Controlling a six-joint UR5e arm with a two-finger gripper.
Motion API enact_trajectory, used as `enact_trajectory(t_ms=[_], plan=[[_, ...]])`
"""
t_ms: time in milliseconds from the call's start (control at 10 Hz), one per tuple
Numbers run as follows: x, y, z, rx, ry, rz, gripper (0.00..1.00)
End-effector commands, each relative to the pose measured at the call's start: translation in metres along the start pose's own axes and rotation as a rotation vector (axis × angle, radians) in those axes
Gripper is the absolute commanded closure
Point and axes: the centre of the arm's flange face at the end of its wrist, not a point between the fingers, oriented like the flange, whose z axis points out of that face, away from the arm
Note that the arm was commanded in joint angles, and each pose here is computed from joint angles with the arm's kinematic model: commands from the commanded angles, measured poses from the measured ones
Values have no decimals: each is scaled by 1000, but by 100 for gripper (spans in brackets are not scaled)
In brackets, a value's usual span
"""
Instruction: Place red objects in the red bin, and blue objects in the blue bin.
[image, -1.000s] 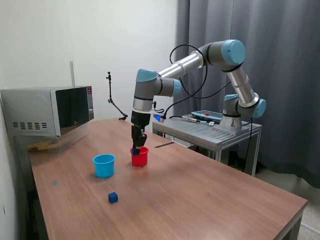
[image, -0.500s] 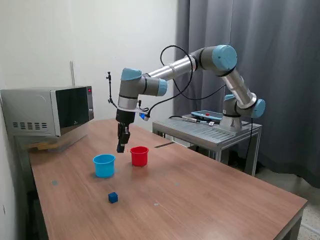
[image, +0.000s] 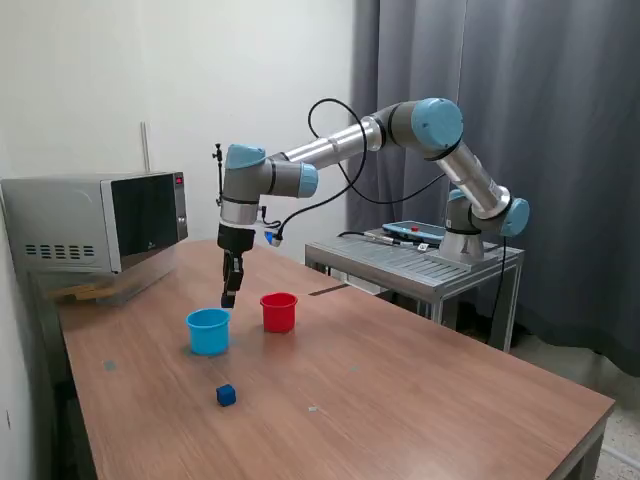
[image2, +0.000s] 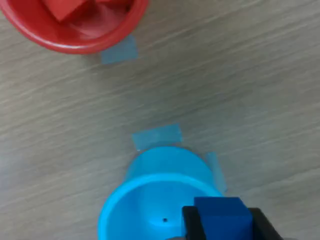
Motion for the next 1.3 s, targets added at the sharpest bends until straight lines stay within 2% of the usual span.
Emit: enact_trajectory(t_ms=[0, 1000, 1200], plan=[[-15, 9, 13, 9, -5, 19, 100], [-28, 22, 23, -10, -2, -44, 100], [-26, 22, 23, -7, 21, -48, 100]])
